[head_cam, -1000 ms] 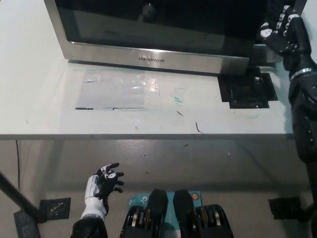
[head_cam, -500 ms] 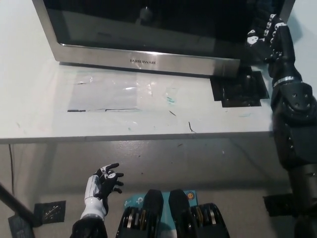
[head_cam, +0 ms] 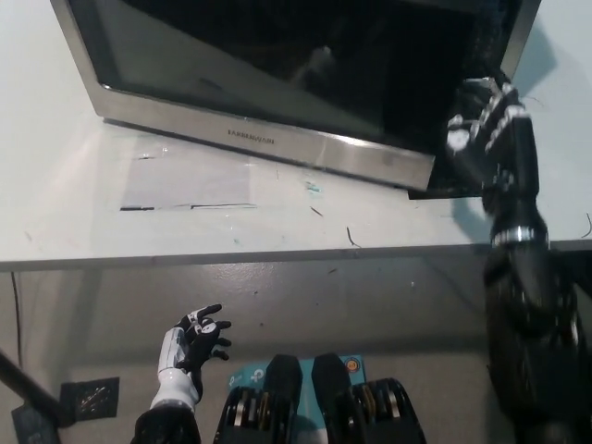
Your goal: A microwave is kept infront of the robot with its door slightly ajar. The robot uses its right hand to push the door towards the left to open it.
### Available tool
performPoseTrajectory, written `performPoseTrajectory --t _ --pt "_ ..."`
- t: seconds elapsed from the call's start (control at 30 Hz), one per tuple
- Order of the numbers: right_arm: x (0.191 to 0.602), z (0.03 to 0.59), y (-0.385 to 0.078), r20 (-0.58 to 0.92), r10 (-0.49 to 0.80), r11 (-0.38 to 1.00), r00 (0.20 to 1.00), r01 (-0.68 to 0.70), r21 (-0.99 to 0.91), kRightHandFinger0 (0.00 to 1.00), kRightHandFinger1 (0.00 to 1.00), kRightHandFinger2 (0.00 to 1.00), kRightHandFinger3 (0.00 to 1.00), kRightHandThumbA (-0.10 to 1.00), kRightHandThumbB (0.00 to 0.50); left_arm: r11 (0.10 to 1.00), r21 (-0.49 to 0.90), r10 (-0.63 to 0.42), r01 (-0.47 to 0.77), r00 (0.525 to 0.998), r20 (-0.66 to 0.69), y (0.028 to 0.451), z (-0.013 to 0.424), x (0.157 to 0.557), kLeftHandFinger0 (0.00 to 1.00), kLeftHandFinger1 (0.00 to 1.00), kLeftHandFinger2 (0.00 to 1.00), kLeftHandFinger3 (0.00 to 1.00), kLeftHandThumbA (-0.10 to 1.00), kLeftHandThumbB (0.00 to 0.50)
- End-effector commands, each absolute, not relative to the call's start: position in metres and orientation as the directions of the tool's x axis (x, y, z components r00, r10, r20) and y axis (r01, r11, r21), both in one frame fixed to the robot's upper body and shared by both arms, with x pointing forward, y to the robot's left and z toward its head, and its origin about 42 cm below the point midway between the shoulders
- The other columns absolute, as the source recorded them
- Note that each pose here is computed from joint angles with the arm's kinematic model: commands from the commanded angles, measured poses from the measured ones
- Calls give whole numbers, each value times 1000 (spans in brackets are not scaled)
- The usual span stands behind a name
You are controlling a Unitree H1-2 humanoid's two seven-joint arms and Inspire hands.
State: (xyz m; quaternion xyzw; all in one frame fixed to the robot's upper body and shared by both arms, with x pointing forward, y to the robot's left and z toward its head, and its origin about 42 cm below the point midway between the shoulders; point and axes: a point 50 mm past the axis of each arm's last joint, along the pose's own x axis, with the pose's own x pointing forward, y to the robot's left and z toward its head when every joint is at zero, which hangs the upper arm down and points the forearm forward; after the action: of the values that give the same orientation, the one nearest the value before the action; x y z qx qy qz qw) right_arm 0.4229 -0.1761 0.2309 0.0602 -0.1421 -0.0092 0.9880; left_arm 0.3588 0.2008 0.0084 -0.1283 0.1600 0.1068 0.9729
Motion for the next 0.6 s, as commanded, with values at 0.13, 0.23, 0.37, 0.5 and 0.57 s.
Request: performPoseTrajectory --t 0.13,0.23,0.37,0.5,0.57 --pt "368 243 -117 317 273 930 908 -333 155 559 720 768 968 397 191 949 -218 160 -229 943 -290 195 22 371 231 275 389 533 56 3" --pt "349 241 -117 317 298 916 900 -363 169 581 717 754 943 390 178 950 -215 160 -224 946 -280 196 22 372 245 275 385 525 55 6" --pt "326 238 -119 305 323 898 896 -392 200 572 731 787 951 368 163 951 -216 155 -220 947 -279 196 21 372 231 267 379 523 63 0" --pt "305 232 -123 308 341 898 888 -405 174 525 694 776 936 412 157 952 -214 153 -218 947 -282 196 21 372 262 297 413 542 51 0" --pt "298 229 -122 307 344 894 888 -409 182 494 667 755 917 430 168 955 -203 156 -217 947 -280 196 21 372 252 288 411 539 52 0"
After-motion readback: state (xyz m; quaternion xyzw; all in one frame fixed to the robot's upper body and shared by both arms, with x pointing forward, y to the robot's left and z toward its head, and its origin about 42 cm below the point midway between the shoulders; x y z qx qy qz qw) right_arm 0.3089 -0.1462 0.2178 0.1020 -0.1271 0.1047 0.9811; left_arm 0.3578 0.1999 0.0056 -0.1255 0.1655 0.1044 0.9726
